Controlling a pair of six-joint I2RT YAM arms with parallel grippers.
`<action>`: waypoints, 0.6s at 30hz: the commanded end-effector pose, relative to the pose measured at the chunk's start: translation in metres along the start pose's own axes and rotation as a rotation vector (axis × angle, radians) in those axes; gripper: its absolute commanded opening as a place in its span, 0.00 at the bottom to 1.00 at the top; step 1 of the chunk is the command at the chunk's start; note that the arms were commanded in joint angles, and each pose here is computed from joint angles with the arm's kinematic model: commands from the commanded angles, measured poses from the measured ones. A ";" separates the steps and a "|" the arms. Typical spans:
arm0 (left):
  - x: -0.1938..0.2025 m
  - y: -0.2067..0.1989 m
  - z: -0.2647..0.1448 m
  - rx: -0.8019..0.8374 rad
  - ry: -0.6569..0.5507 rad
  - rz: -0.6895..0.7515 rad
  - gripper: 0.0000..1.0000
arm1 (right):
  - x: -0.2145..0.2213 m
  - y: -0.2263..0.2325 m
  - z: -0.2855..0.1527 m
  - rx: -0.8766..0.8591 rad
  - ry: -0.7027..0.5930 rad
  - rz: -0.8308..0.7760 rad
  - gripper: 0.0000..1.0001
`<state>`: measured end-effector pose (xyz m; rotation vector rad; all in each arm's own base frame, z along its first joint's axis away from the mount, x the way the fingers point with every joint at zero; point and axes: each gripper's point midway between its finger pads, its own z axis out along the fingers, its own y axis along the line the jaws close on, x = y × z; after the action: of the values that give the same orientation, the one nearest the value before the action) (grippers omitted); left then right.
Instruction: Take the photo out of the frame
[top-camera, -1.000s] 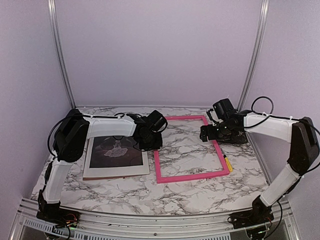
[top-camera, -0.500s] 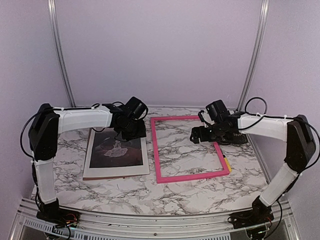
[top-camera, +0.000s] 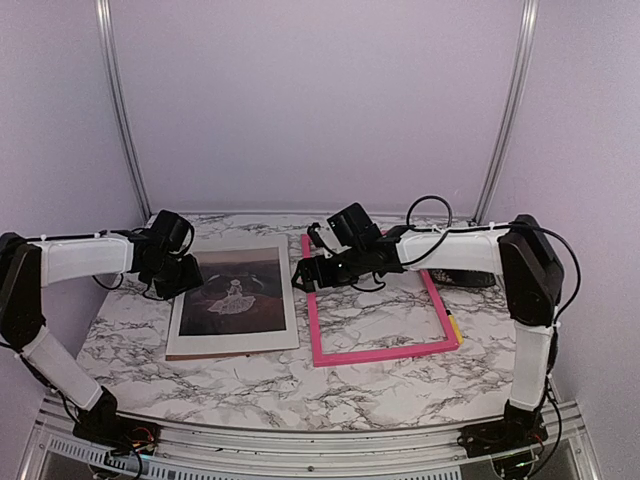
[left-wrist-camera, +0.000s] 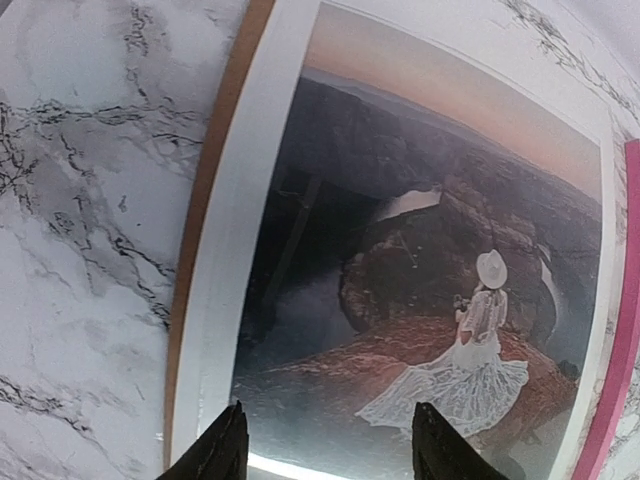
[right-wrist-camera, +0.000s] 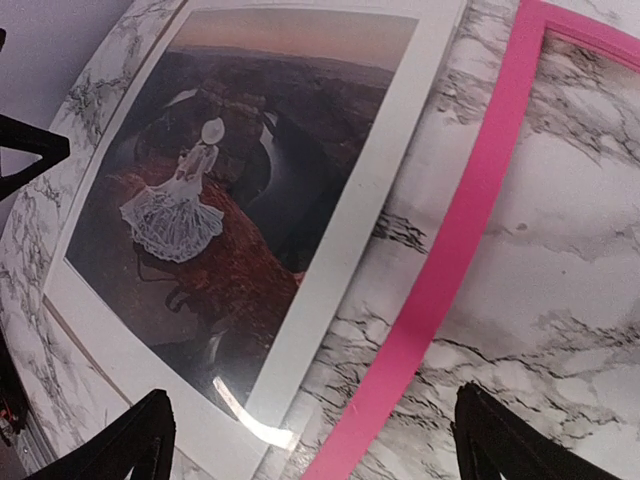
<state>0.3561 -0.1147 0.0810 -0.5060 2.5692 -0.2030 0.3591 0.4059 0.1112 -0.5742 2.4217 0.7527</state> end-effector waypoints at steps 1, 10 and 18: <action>-0.005 0.019 -0.005 0.049 -0.004 -0.030 0.57 | -0.014 0.035 0.024 -0.065 -0.014 0.001 0.95; 0.003 0.048 0.000 0.053 0.007 -0.097 0.59 | 0.003 0.041 0.075 -0.020 0.061 0.025 0.95; 0.009 0.057 0.005 0.044 0.018 -0.113 0.61 | 0.016 0.012 0.074 0.129 0.081 0.055 0.95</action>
<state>0.3302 -0.0661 0.0552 -0.6438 2.5775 -0.2752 0.3615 0.4685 0.0480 -0.5637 2.5338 0.6983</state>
